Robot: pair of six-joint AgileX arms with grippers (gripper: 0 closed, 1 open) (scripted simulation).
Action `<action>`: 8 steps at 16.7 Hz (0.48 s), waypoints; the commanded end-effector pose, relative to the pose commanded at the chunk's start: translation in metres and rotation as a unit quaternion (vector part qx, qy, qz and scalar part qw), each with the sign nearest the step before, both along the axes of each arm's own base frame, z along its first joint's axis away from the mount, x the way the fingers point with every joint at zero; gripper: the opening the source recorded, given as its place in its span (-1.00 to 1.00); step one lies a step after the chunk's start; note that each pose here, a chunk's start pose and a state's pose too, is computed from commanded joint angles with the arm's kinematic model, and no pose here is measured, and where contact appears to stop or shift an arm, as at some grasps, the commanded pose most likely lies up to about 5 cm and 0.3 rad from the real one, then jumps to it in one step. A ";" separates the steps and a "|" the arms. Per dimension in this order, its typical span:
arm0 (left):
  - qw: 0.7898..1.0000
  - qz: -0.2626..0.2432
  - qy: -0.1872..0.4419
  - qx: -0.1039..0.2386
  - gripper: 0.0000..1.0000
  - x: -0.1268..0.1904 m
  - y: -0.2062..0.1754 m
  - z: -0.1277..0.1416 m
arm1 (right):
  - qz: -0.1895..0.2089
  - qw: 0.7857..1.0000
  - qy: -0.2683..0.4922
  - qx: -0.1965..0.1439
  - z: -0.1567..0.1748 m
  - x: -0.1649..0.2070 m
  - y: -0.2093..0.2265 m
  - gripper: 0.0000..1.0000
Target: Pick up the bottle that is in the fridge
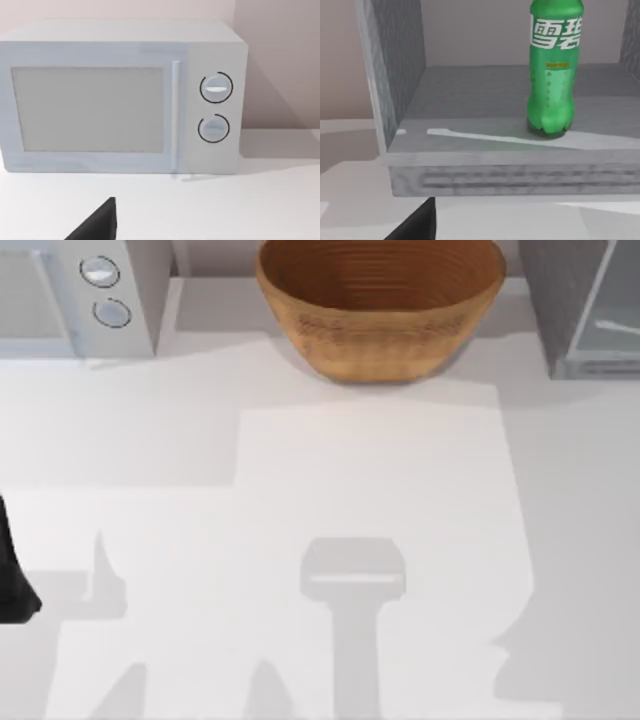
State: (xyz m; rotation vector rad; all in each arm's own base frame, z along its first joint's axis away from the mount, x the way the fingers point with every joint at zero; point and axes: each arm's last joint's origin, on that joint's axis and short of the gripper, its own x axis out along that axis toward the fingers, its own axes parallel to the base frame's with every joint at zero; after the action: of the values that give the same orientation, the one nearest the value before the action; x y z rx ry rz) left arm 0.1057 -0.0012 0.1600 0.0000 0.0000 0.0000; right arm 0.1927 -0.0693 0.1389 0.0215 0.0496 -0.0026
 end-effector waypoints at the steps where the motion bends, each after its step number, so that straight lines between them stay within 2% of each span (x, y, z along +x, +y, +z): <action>1: 1.000 0.000 0.000 0.000 1.00 0.000 0.000 0.000 | 0.000 1.000 0.000 0.001 -0.006 0.003 -0.006 1.00; 8: 1.000 0.000 0.000 0.000 1.00 0.000 0.000 0.000 | 0.001 1.000 -0.024 -0.010 -0.028 0.012 -0.032 1.00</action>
State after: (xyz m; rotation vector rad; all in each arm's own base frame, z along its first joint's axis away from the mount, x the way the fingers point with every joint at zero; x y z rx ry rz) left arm 0.1057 -0.0012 0.1600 0.0000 0.0000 0.0000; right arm 0.2045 -0.1013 0.1108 0.0011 0.0018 -0.0001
